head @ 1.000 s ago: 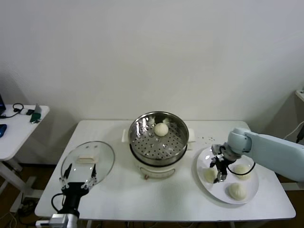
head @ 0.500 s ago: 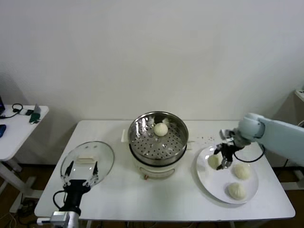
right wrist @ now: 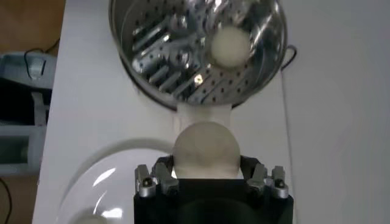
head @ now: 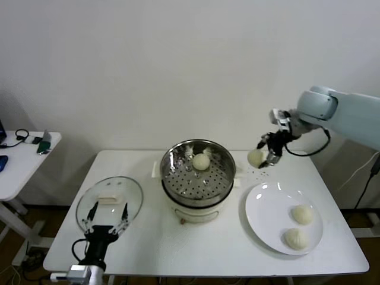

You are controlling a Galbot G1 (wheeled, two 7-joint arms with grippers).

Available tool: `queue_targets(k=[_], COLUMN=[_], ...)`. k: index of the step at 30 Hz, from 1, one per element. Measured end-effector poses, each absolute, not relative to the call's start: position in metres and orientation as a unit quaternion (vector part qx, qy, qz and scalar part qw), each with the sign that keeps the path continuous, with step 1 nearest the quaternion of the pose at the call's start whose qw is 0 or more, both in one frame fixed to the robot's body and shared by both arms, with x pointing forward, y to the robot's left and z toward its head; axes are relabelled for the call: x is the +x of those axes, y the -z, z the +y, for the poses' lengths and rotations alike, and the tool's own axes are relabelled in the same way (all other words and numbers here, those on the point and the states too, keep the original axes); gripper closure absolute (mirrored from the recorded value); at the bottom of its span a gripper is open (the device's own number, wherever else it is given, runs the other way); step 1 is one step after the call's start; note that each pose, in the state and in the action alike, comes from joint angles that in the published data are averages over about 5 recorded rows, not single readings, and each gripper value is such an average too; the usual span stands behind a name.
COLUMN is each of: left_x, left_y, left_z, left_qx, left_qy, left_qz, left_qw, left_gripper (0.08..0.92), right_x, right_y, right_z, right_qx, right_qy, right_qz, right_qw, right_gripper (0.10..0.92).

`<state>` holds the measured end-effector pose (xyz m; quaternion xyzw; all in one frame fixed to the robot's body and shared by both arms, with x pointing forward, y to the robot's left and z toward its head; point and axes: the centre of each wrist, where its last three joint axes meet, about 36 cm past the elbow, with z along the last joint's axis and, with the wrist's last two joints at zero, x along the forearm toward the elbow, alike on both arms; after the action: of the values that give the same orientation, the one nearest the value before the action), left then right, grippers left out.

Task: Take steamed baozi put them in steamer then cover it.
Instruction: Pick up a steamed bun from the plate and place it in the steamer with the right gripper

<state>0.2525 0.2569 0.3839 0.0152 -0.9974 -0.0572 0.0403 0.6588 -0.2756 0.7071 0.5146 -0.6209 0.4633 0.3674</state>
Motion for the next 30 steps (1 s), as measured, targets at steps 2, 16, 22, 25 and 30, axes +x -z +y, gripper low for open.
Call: queue_targets(k=[2,16,22,25,30], left_x=[0.253,0.254,0.254,0.255,0.256], left_y=[-0.385,-0.389,-0.387,-0.388,-0.388], left_z=[0.256,0.255,0.257,0.258,0.261], left_qx=[0.014,0.013,0.014,0.013,0.013], left_qy=[0.057,0.059,0.063,0.065,0.068], left_qz=[-0.998,-0.998,-0.997,-0.997,-0.997], left_qw=[0.038,0.031,0.031,0.03,0.029], left_gripper=[0.177,0.177,0.177,0.177,0.177], right_x=[0.663,0.684,0.684,0.685,0.687], right_y=[-0.712,-0.682,-0.649,-0.632,-0.609], right_z=[-0.256,-0.112,-0.07,-0.056,-0.041], right_qx=[0.518,0.552,0.566,0.571,0.573], right_qy=[-0.465,-0.494,-0.504,-0.509,-0.516], right_qz=[-0.62,-0.571,-0.545,-0.535,-0.524], right_qw=[0.363,0.354,0.358,0.359,0.362], right_gripper=[0.318,0.318,0.318,0.318,0.316])
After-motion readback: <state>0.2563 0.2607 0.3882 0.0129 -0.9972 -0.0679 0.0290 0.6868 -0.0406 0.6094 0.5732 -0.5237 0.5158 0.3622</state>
